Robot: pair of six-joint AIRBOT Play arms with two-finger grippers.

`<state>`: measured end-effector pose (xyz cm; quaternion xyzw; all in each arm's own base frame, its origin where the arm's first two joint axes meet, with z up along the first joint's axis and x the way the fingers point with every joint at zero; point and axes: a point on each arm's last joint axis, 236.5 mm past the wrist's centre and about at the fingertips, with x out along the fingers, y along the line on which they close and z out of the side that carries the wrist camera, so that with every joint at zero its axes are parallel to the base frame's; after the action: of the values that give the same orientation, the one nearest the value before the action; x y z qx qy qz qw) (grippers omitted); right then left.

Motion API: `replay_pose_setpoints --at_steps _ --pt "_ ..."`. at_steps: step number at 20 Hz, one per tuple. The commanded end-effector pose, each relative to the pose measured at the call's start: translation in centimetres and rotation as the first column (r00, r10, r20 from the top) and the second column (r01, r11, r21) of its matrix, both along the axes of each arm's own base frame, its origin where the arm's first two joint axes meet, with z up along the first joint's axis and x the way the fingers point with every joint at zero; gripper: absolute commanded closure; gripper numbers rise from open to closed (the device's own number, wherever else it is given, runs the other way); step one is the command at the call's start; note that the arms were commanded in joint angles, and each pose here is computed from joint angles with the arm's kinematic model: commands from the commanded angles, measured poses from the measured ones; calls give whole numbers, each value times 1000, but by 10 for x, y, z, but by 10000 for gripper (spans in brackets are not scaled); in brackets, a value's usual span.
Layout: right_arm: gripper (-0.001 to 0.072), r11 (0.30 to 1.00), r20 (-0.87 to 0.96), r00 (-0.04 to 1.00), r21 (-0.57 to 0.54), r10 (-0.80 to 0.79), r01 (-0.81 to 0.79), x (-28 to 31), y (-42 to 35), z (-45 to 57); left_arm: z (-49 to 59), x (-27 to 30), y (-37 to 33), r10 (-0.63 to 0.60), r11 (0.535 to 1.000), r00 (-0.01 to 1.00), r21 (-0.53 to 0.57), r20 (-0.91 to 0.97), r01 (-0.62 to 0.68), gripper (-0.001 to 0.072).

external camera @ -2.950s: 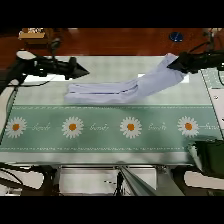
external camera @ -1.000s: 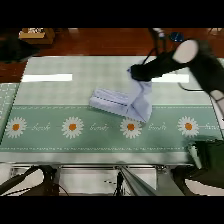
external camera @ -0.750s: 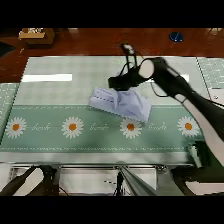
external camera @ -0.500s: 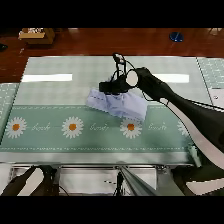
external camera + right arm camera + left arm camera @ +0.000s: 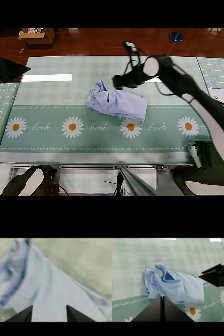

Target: Fold the shirts.

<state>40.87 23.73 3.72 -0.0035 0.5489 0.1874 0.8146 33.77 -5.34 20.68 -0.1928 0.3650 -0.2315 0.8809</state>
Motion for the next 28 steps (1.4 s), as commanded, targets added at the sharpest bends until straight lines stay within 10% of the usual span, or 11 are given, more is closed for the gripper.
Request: replay_pose_setpoints --at_steps 1,6,17,18,20,28 --pt "226 890 -126 982 -451 -139 68 -38 -170 12 -13 0 1 7 1000 1000 -3 -26 -8 686" --pt "133 907 -421 854 145 -305 395 -56 -133 -41 -14 -2 0 2 1000 1000 -4 -31 -2 686" --pt "133 685 -481 733 315 -482 657 -55 -85 -128 -14 -2 0 -1 1000 999 -4 -34 1 686" --pt "205 680 -491 730 322 -475 659 -55 -76 -130 -14 -2 0 -1 1000 999 -4 -33 0 686" --pt "678 675 -502 738 349 -451 650 -55 -65 -125 -15 -2 0 -1 1000 999 -4 -35 1 686" --pt "683 782 -82 915 493 -395 382 -27 -133 67 -19 0 0 -13 1000 999 4 -34 13 686"
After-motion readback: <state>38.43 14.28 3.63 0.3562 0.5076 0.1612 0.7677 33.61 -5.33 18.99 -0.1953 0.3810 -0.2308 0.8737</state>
